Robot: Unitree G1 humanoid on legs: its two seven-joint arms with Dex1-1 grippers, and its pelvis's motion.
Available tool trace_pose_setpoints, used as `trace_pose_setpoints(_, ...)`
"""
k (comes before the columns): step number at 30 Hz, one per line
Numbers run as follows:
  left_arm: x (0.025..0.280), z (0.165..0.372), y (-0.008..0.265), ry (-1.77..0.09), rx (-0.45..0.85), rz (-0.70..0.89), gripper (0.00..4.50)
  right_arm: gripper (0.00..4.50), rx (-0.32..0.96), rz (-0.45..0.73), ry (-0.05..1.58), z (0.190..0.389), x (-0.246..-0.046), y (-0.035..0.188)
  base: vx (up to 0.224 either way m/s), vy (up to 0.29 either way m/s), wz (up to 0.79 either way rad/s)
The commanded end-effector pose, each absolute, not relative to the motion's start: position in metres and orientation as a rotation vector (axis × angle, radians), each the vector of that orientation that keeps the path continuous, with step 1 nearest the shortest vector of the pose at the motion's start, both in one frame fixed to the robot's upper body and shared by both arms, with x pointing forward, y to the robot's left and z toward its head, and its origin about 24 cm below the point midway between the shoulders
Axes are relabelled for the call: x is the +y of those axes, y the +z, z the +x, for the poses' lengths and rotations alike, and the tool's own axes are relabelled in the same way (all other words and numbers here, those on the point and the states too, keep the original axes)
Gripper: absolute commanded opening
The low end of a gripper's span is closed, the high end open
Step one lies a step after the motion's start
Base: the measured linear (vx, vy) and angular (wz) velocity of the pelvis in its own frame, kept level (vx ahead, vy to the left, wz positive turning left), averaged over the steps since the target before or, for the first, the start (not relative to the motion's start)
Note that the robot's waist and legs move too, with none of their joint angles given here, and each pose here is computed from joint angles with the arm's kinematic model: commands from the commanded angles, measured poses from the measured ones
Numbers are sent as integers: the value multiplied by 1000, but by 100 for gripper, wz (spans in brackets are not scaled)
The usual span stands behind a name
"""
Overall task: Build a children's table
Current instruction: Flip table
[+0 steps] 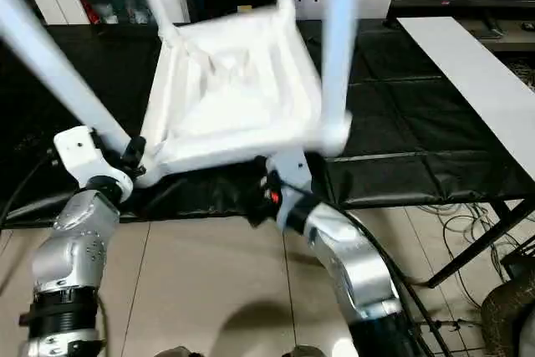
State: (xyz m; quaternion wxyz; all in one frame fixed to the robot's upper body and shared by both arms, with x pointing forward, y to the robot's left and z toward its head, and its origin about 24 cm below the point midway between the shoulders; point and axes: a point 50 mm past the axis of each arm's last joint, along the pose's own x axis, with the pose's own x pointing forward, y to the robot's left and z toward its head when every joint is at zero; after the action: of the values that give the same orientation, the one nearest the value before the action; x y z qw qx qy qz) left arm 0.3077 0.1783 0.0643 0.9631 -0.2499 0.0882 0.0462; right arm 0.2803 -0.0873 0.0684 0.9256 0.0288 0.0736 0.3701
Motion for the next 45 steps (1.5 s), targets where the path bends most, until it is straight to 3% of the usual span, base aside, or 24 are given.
trace_pose_setpoints(1, 152, 300, 42, 10, 338, -770, 203, 450, 174, 97, 694, 288, -88, 68, 0, 0, 0)
trace_pose_setpoints(11, 145, 296, 48, -30, 367, -791, 203, 450, 95, 321, 489, 319, -86, 79, 0, 0, 0)
trace_pose_setpoints(17, 144, 293, 50, -39, 379, -794, 203, 450, -6, 475, 530, 328, -74, 98, 0, 0, 0)
trace_pose_setpoints(28, 139, 292, 52, -78, 395, -756, 203, 450, -33, 578, 496, 350, -59, 111, 0, 0, 0)
trace_pose_setpoints(35, 136, 291, 52, -95, 402, -742, 203, 450, -18, 722, 493, 365, -42, 122, 0, 0, 0)
trace_pose_setpoints(38, 132, 290, 53, -114, 405, -722, 203, 412, -14, 801, 498, 371, -36, 128, 0, 0, 0)
trace_pose_setpoints(45, 129, 291, 54, -137, 405, -708, 203, 356, -13, 843, 526, 374, -30, 132, 0, 0, 0)
